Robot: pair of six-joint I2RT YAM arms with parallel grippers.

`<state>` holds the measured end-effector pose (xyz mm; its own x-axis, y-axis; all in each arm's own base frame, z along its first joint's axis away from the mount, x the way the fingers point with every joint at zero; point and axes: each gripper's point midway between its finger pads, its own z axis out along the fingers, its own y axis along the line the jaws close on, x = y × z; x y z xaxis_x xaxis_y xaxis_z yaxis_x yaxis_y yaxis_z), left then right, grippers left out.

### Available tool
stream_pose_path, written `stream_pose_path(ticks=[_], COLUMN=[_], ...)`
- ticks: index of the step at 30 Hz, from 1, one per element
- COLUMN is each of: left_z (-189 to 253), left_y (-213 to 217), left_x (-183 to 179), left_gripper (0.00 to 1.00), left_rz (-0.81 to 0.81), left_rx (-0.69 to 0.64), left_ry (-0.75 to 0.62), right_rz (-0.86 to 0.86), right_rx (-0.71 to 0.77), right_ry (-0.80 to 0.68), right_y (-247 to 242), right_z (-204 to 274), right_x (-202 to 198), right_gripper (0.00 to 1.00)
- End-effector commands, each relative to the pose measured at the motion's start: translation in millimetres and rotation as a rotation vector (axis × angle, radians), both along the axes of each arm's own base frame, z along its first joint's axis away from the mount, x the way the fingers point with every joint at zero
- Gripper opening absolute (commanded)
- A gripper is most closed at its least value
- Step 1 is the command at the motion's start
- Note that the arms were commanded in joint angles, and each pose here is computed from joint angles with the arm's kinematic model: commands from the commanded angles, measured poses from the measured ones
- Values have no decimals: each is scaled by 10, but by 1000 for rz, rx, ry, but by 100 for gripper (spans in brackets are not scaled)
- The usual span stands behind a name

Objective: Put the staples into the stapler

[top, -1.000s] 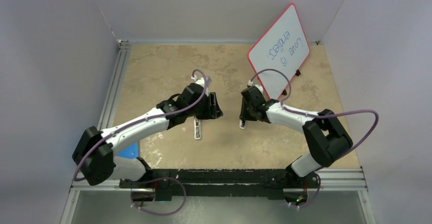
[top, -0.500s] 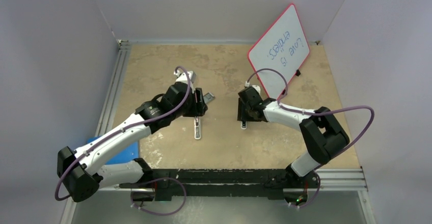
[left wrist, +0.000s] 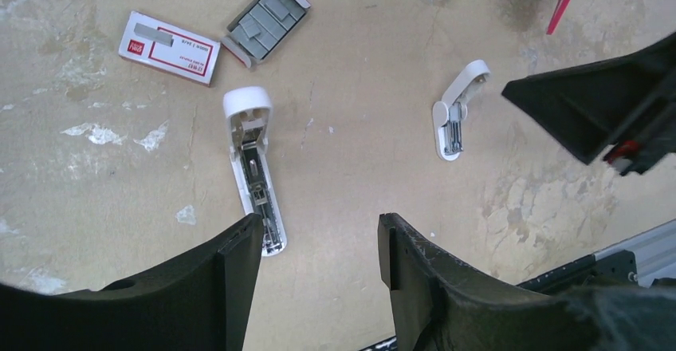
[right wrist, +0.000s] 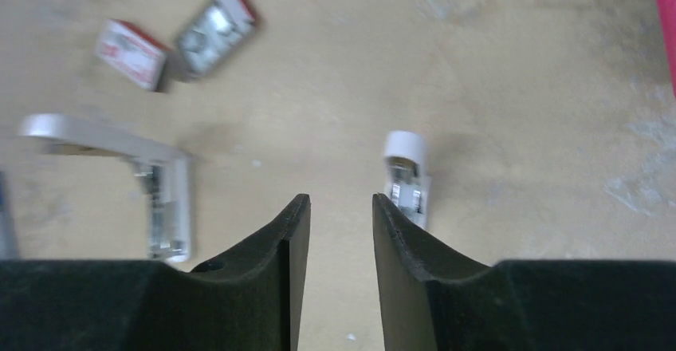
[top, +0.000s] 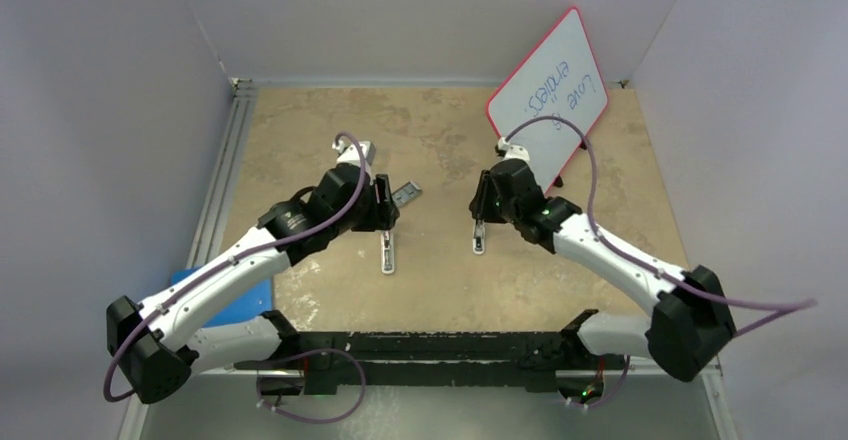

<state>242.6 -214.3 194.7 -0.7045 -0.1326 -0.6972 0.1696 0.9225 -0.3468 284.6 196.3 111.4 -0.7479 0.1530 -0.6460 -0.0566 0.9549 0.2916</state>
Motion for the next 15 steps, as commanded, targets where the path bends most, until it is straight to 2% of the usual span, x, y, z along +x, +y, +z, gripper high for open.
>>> stream_pose_path(ticks=[1,3,6,9,15], left_z=[120,122,165,191,223], left_y=[70,96,122,174,270], left_x=[-77,-114,-141,-144,-106], left_gripper=[55,55,54,52,50], left_rz=[39,52,73,100,134], left_rx=[-89,-118,-158,-173,-172], left_ry=[-28,-34,-42,-60,-113], right_rz=[81,115,166,217,259], right_rx=[213,263,244,137,-83], right_ry=[-210,-248,-271,-282,-201], right_y=[335,475,735,1013,1381], right_z=[790,941,985,896,393], right_x=[126,174,295,454,831], right_gripper=[34,33,32,32,34])
